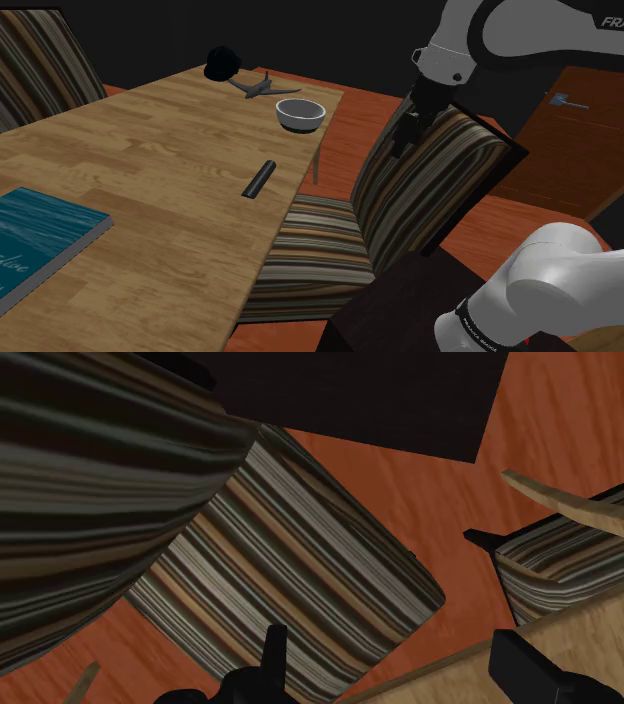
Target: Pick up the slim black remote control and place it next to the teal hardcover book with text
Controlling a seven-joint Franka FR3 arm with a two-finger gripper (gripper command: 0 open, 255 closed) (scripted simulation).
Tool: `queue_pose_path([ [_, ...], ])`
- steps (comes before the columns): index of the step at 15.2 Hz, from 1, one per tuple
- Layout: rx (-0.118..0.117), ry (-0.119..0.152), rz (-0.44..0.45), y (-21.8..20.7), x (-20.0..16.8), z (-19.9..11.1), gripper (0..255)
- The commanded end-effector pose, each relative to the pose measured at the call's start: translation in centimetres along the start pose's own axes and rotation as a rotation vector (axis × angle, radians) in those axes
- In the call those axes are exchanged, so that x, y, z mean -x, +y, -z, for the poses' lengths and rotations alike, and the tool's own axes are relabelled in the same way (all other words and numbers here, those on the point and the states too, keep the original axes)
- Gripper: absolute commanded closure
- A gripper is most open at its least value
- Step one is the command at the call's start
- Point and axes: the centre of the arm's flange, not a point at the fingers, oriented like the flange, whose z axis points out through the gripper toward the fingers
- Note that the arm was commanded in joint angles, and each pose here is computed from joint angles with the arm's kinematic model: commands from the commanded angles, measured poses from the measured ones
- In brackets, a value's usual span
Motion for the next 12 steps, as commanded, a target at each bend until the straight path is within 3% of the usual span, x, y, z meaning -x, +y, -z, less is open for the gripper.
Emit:
queue_pose_path([
  [1, 0.0, 0.0, 0.0, 0.0, 0.0, 0.0, 0],
  [12, -0.043, -0.083, -0.361, -7.4, -11.0, -6.7, 0],
])
